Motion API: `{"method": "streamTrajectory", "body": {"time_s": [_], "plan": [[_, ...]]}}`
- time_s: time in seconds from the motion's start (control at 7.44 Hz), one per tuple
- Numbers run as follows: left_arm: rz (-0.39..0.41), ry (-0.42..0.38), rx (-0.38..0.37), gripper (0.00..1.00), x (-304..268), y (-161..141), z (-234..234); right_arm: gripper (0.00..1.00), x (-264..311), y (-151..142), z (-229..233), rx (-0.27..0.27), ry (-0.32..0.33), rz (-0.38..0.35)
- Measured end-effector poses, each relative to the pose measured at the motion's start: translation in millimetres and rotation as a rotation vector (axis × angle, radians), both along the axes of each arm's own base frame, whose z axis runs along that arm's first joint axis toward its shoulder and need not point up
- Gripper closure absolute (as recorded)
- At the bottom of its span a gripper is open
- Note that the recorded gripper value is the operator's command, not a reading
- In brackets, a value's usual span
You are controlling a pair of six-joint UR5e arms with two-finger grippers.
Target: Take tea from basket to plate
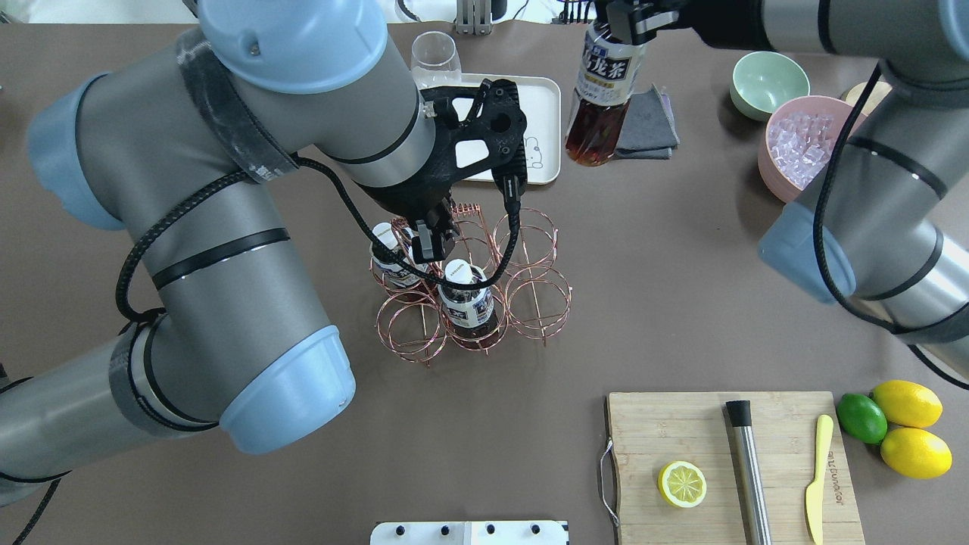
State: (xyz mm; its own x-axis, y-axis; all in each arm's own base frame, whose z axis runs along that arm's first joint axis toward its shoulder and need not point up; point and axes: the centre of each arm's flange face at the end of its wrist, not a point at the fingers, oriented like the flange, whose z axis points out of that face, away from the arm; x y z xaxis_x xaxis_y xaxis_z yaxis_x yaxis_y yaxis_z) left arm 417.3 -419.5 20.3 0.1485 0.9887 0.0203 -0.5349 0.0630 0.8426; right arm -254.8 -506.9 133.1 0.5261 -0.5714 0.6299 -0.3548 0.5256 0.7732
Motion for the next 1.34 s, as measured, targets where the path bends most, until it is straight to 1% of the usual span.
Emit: {"method": "streamTrajectory", "body": {"time_s": [0.27,0.4,0.67,0.81,0.94,1.07,1.34], "plan": [[0.000,0.002,0.001,1.00,-1,0,0,1.00,34,-43,26,-0.024,0.058,0.042],[0.000,0.003,0.002,1.00,-1,1,-1,1.00,39,-69,50,-0.011,0.067,0.062],[-0.001,0.004,0.004,1.00,-2,1,-1,1.00,28,-120,109,0.040,0.026,0.093],[0.000,0.003,0.005,1.00,-2,1,-1,1.00,13,-136,119,0.047,-0.006,0.114],[0.001,0.002,0.005,1.00,-2,0,-1,1.00,-15,-143,115,0.050,-0.027,0.145],[0.002,0.000,0.005,1.00,-1,0,0,1.00,-50,-144,106,0.046,-0.046,0.175],[0.002,-0.002,0.004,1.00,0,0,1,1.00,-127,-135,87,0.036,-0.058,0.228]]}}
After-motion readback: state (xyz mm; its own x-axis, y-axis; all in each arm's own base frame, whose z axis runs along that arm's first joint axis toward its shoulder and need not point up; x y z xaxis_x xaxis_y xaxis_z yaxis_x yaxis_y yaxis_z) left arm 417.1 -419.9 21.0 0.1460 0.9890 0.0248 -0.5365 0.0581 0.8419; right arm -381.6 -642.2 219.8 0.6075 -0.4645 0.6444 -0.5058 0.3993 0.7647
